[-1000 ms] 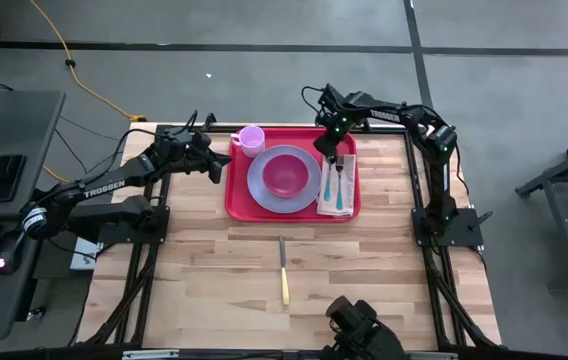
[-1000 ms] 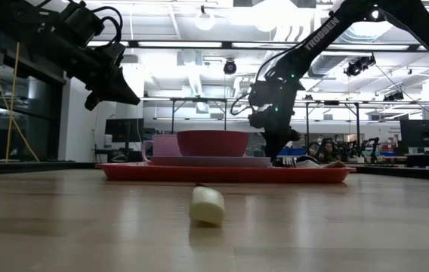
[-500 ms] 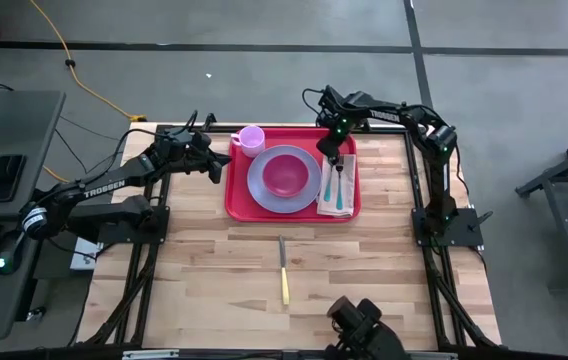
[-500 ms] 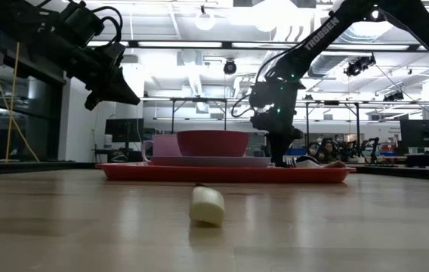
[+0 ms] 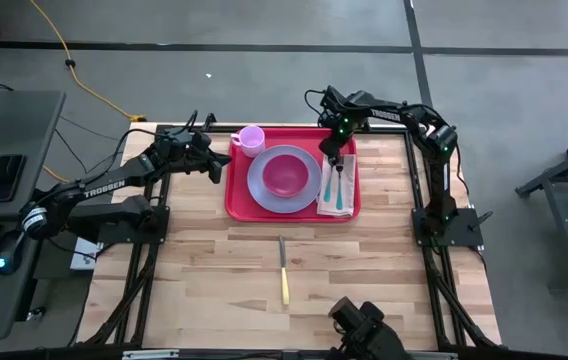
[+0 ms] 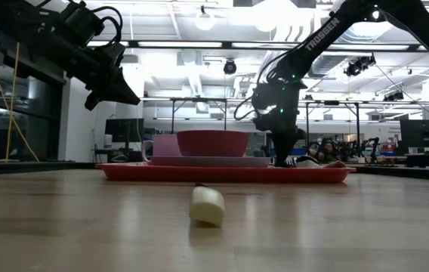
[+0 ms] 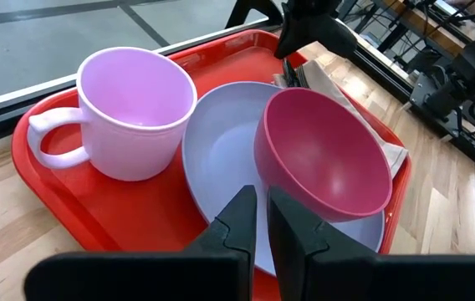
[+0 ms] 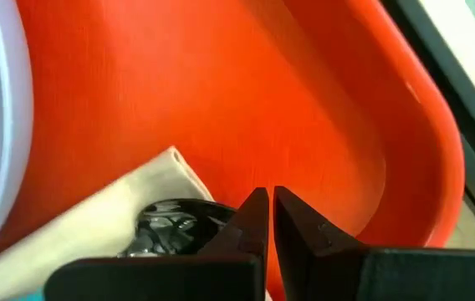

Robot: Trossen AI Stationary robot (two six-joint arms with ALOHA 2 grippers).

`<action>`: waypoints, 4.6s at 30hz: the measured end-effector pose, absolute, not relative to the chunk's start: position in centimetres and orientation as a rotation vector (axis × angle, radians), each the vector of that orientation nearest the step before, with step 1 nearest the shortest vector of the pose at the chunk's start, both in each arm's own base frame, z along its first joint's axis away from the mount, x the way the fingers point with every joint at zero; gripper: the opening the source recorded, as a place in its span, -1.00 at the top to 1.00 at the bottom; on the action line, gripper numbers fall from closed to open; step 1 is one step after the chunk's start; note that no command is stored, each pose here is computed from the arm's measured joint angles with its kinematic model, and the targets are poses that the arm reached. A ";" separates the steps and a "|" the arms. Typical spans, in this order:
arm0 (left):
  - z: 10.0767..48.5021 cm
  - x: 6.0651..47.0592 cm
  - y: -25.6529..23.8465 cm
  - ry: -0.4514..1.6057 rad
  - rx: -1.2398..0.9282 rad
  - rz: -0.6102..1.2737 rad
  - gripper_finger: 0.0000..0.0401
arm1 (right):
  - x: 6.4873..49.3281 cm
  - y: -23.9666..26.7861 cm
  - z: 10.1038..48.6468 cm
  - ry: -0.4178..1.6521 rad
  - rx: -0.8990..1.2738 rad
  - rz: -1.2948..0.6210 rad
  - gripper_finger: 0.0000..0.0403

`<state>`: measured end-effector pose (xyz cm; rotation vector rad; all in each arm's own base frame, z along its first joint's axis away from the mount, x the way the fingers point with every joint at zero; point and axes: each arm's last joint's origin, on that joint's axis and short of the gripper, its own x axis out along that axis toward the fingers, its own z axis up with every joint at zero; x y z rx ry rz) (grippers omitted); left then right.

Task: Set up tray
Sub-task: Put the blue spoon on the white napkin to the left of the blue fork, then put the yellow table knife on the white napkin to right of the blue fork

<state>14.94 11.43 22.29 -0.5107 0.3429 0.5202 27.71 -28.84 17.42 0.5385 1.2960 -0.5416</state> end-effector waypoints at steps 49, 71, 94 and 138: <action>22.3 14.9 11.4 0.345 -0.506 0.515 0.69 | 27.1 -25.3 25.1 1.116 0.596 -0.553 1.00; 21.0 14.4 10.7 0.499 -0.557 0.439 0.69 | 32.9 0.0 31.2 1.150 0.792 -0.219 1.00; 24.3 10.2 6.6 0.365 -0.385 0.235 0.69 | 41.2 5.8 24.0 1.007 0.904 -0.133 1.00; 19.9 7.6 4.2 -0.092 -0.403 0.113 0.69 | 40.6 12.5 18.5 0.969 1.205 -0.682 0.32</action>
